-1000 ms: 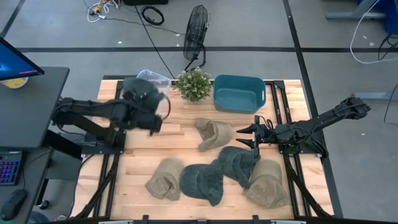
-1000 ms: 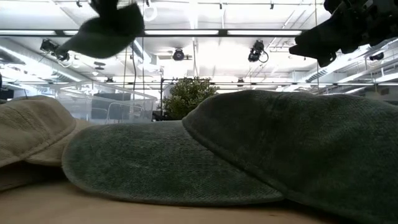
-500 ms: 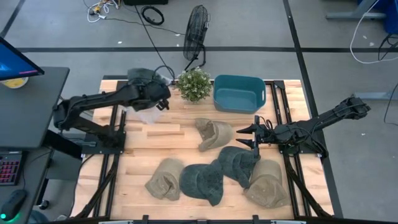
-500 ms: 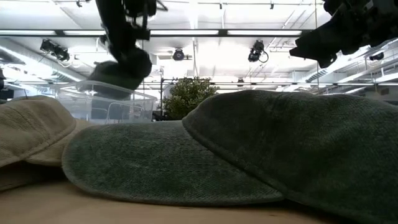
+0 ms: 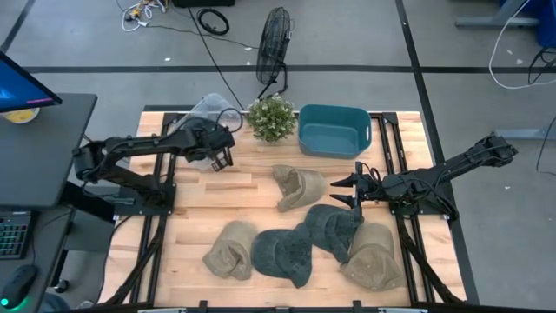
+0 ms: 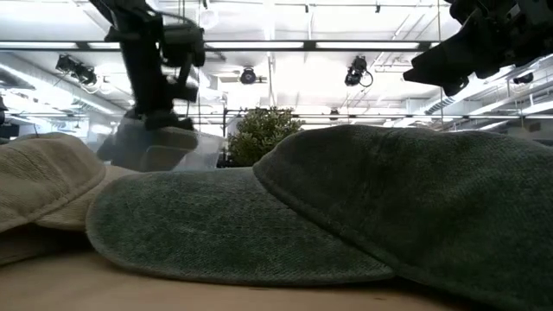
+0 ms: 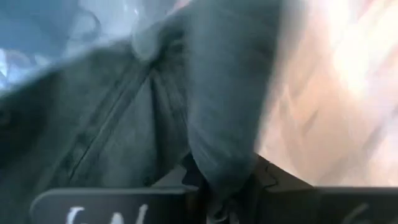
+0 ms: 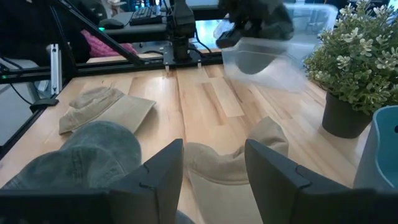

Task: Pick & Place hat
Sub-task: Put the left gray cap into the transparent bin

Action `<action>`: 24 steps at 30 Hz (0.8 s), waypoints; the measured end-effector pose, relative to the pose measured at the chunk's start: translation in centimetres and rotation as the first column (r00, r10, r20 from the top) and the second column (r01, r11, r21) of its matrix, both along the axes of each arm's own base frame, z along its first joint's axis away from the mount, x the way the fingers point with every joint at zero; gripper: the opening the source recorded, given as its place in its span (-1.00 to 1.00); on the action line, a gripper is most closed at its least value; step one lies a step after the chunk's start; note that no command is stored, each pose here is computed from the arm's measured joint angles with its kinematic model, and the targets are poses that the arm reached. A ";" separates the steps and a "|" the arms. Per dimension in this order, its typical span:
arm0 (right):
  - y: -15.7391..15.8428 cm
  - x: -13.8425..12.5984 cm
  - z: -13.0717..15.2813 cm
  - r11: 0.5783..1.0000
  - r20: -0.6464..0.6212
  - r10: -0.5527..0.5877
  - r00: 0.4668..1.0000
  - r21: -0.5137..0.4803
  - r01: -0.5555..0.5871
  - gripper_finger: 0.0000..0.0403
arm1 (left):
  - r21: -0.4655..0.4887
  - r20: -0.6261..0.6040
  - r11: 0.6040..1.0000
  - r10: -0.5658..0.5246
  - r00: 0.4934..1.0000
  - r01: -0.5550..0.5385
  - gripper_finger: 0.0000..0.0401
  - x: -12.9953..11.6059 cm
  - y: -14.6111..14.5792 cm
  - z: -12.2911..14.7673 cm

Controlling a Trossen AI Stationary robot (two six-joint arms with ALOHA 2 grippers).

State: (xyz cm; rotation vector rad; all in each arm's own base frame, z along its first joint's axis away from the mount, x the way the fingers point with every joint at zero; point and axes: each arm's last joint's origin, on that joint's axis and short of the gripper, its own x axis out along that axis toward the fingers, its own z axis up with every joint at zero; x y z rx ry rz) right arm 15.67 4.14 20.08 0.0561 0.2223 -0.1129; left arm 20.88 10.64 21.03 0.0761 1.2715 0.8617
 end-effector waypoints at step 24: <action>0.0 0.0 0.0 1.000 0.003 -0.006 1.000 0.026 0.006 -0.13 | 0.024 0.056 0.998 -0.063 0.996 0.062 0.04 1.2 1.5 4.9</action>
